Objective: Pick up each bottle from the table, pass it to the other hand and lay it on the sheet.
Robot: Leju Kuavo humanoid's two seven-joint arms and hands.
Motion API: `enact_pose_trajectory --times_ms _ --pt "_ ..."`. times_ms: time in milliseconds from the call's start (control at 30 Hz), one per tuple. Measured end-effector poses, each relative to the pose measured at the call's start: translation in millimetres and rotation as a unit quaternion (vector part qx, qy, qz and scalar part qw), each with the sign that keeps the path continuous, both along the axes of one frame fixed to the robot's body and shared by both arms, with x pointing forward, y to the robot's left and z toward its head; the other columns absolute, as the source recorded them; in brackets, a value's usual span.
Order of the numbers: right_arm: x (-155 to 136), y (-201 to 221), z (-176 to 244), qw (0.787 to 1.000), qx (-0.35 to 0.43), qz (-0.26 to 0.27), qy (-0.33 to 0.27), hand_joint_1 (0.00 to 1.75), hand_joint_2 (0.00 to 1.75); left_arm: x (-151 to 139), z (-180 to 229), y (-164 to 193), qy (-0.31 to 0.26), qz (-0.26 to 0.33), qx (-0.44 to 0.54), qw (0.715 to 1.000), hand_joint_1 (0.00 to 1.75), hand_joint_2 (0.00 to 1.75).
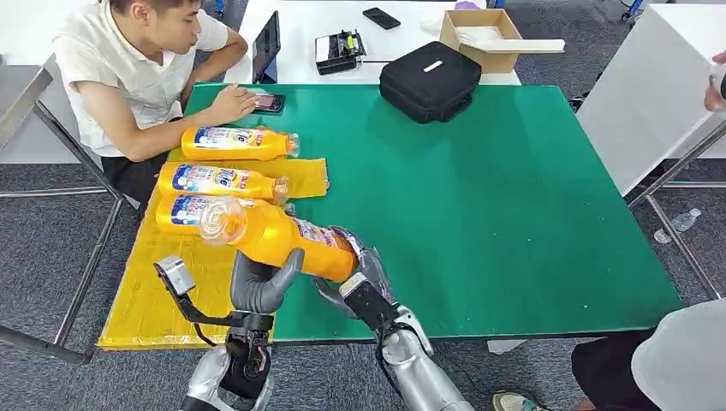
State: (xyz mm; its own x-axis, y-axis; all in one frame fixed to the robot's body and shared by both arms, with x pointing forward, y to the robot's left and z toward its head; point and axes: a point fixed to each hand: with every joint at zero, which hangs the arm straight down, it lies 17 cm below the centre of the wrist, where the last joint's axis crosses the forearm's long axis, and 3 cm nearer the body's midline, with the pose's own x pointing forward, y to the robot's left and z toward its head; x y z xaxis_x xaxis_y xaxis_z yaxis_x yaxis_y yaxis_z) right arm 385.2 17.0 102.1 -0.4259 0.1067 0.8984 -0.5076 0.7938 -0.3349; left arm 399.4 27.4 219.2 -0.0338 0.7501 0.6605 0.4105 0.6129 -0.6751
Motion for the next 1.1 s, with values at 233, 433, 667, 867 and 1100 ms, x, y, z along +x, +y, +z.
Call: enact_pose_trajectory --times_ms 233,433,667,867,1100 --pt "13.5 -18.7 -10.2 0.996 -0.041 -0.079 -0.008 0.0 1.75 -0.6 10.6 3.9 -0.052 0.062 0.093 0.992 1.75 1.75" --pt "52.4 -114.6 16.9 0.946 -0.126 -0.28 -0.106 0.0 1.75 -10.5 35.5 8.1 -0.127 0.109 0.192 0.967 1.75 1.75" --pt "55.8 -215.5 50.6 0.896 -0.112 -0.403 -0.151 0.0 1.75 -12.5 47.7 35.7 -0.169 0.208 0.294 0.918 1.75 1.75" --pt "46.4 -246.8 68.9 0.877 -0.103 -0.436 -0.17 0.0 1.75 -11.7 47.4 45.8 -0.182 0.253 0.376 0.873 1.64 1.75" --pt "37.9 -261.6 109.1 0.87 -0.072 -0.443 -0.203 0.0 1.75 7.0 16.4 49.0 -0.228 0.345 0.716 0.562 1.75 1.75"
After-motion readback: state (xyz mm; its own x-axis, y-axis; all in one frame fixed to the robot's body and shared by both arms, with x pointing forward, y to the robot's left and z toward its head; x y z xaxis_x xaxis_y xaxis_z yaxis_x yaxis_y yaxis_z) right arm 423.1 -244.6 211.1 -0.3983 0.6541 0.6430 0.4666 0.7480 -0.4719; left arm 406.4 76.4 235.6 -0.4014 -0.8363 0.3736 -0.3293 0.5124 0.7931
